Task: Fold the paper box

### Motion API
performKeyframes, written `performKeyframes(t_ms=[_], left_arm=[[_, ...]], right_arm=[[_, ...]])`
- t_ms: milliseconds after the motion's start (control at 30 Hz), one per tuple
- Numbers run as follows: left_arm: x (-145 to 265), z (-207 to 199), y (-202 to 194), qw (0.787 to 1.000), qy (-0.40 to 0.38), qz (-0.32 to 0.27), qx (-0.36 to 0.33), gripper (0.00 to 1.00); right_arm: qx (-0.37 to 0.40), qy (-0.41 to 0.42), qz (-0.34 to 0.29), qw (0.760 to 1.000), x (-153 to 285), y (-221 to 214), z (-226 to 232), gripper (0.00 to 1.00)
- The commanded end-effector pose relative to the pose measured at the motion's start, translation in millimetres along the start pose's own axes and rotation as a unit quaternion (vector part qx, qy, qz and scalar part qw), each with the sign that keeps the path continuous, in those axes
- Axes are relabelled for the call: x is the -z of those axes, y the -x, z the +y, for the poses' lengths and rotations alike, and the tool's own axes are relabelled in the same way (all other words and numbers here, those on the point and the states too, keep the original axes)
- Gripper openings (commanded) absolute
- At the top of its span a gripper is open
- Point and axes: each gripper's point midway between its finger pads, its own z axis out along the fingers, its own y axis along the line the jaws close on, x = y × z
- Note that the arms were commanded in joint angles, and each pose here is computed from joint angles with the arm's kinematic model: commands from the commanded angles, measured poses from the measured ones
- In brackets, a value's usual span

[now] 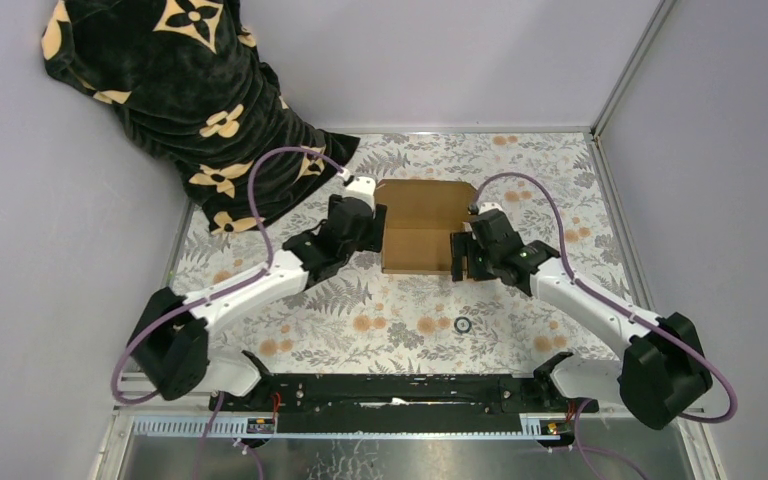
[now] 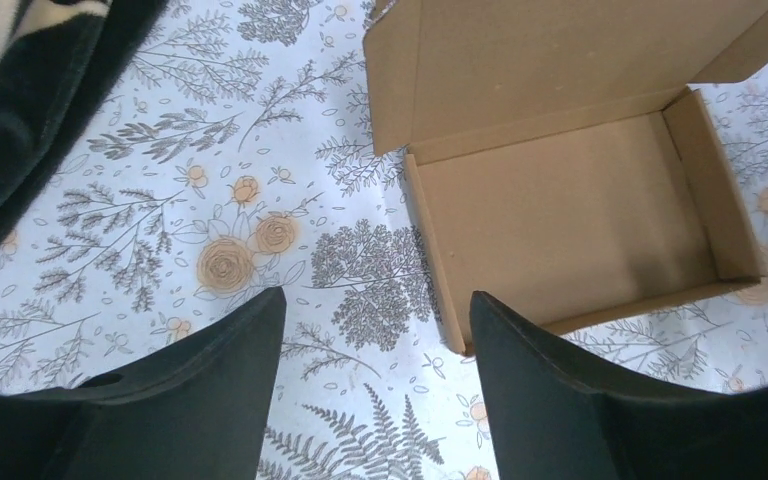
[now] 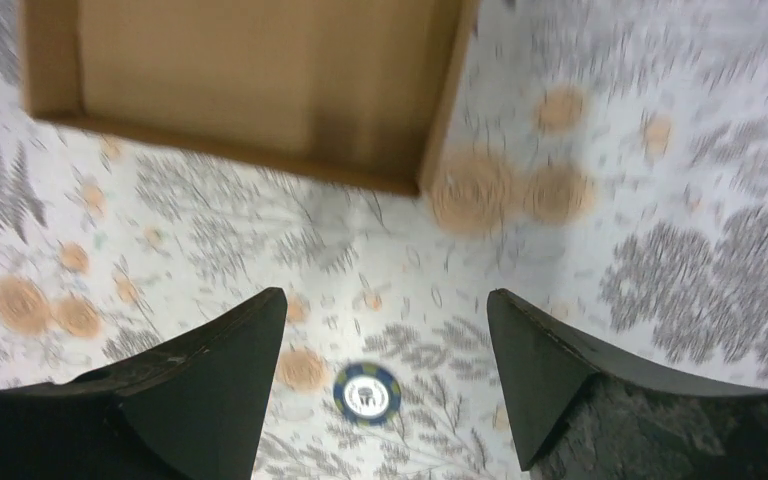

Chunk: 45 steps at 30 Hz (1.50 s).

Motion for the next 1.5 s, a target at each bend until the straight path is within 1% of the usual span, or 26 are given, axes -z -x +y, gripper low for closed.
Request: performKeyframes(t_ms=[0, 67, 100, 233, 367, 500, 800, 967, 1133, 1467], left_arm=[[24, 8, -1, 1.0, -0.006, 0.0, 0.029, 0.81], [31, 12, -1, 0.999, -0.003, -0.001, 0.039, 0.97], [33, 12, -1, 0.999, -0.004, -0.001, 0.043, 0.98], [36, 13, -9, 0.998, -0.002, 0.005, 0.064, 0.99], [40, 7, -14, 0.996, -0.021, 0.012, 0.085, 0.99], [44, 4, -22, 0.994, -0.034, 0.014, 0.101, 0.99], [49, 6, -30, 0.994, -0.037, 0.017, 0.104, 0.99], [51, 7, -31, 0.994, -0.039, 0.016, 0.105, 0.99], [52, 6, -32, 0.993, -0.042, 0.016, 0.107, 0.99], [54, 6, -32, 0.993, -0.044, 0.014, 0.104, 0.99]], right_arm=[[-0.028, 0.009, 0.057, 0.998, 13, -48, -4, 0.82], [-0.035, 0.009, 0.068, 0.997, 13, -64, -5, 0.83], [-0.037, 0.014, 0.069, 0.997, 14, -69, -2, 0.83], [-0.047, 0.017, 0.075, 0.996, 15, -81, 9, 0.82], [-0.047, -0.003, 0.089, 0.995, 13, -101, 8, 0.8], [-0.043, -0.013, 0.081, 0.996, 13, -108, 9, 0.79], [-0.011, -0.053, 0.091, 0.994, 2, -131, 12, 0.76], [-0.013, -0.066, 0.088, 0.994, -3, -134, 9, 0.74], [-0.017, -0.072, 0.087, 0.993, -8, -137, 8, 0.71], [-0.009, -0.072, 0.106, 0.992, -16, -148, 12, 0.64]])
